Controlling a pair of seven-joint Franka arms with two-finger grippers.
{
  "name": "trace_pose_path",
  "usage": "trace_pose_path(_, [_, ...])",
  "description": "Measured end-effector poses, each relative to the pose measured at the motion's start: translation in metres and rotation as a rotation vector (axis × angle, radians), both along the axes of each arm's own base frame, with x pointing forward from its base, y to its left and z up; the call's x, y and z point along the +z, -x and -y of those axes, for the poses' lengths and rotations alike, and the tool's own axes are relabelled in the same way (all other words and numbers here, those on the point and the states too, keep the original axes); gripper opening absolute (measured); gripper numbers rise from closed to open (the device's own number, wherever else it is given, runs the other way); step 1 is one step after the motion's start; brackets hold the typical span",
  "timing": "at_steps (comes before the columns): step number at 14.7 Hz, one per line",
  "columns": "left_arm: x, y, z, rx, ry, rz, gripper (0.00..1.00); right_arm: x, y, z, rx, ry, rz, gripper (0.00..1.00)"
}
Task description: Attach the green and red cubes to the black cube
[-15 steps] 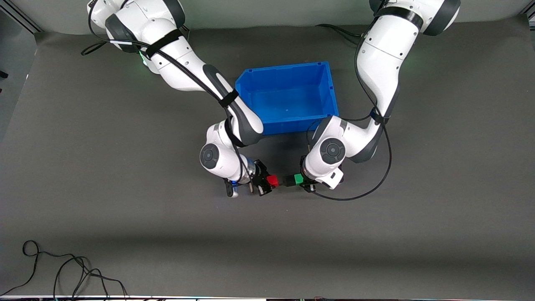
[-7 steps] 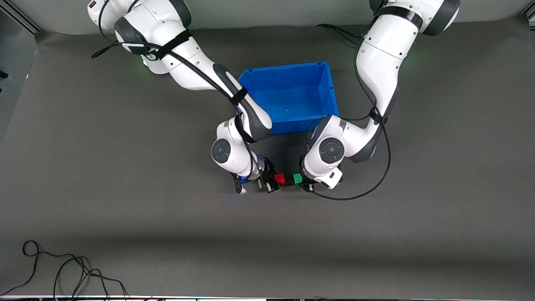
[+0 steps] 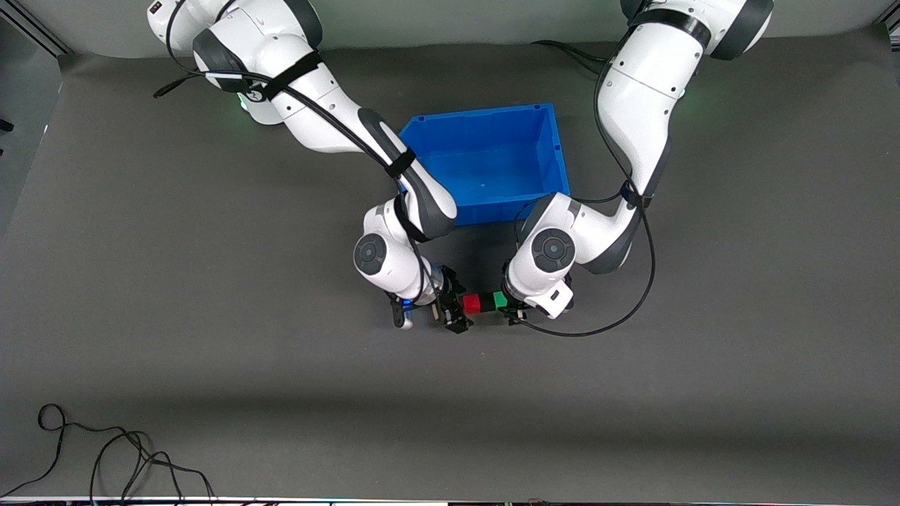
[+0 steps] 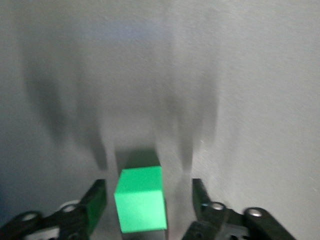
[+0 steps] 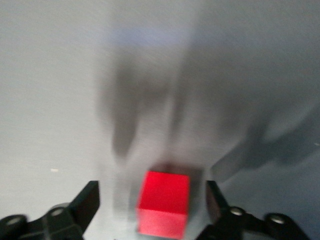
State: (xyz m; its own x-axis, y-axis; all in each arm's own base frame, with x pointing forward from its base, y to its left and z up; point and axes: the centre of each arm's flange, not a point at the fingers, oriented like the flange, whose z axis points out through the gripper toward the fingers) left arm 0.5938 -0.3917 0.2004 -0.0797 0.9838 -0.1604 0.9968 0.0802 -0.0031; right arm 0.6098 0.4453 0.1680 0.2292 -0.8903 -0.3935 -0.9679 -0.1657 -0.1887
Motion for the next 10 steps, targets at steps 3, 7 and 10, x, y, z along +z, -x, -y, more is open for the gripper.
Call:
trace_pose_path(3, [0.032,-0.009,-0.008,-0.095,-0.015,0.004,1.0,0.037,-0.028,0.035,0.007,0.049,-0.016,1.0])
trace_pose_path(7, [0.098,-0.019,-0.041,-0.363,-0.049,0.008,1.0,0.119,-0.055,0.107,0.142,0.175,-0.061,1.0])
trace_pose_path(10, [0.131,-0.028,-0.079,-0.552,-0.073,0.035,1.0,0.182,-0.065,0.173,0.254,0.217,-0.078,1.0])
